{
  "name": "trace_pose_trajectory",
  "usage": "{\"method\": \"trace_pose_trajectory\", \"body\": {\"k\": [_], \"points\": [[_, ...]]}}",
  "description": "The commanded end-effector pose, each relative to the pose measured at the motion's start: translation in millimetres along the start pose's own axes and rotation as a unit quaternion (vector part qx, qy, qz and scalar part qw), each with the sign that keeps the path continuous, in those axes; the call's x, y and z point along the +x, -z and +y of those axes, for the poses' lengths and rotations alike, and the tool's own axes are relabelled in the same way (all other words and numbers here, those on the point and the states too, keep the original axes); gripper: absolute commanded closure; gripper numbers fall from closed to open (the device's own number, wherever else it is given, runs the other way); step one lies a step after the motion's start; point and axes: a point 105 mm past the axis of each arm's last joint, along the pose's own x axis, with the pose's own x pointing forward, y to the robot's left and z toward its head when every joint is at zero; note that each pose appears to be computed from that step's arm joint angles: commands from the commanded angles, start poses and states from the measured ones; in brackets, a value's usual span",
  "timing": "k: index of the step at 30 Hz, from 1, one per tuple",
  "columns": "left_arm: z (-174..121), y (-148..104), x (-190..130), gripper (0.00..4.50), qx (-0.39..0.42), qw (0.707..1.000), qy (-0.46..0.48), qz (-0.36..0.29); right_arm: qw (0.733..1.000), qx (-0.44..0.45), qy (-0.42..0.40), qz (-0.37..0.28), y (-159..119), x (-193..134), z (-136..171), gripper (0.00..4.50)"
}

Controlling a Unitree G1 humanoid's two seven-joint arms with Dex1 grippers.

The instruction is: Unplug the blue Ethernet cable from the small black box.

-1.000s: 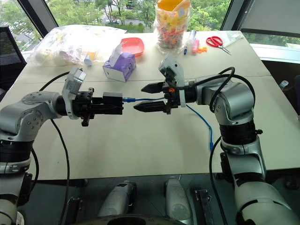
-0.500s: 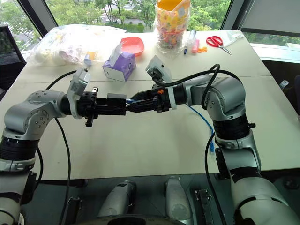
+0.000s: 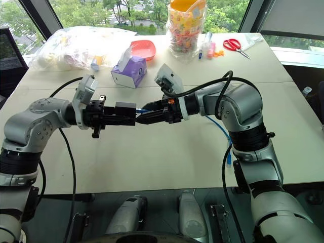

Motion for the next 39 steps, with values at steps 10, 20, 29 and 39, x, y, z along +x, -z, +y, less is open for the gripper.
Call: {"method": "trace_pose_trajectory", "body": {"k": [10,20,29,39], "points": [[-9,-3,-2,3.96,0.027,0.999,0.016,0.014,0.999,-0.035,-0.018,-0.005,-14,1,10,4.46],[-10,-2,-4,3.96,0.030,0.999,0.019,0.020,0.999,-0.027,-0.016,0.015,-4,0,9,4.46],[-6,-7,-16,3.96,0.031,0.999,-0.001,0.015,0.997,0.047,0.045,0.049,38,-24,-26,4.46],[30,18,-1,3.96,0.100,0.987,-0.122,0.006,0.950,0.019,0.312,-0.026,27,-36,-117,4.46]]}}
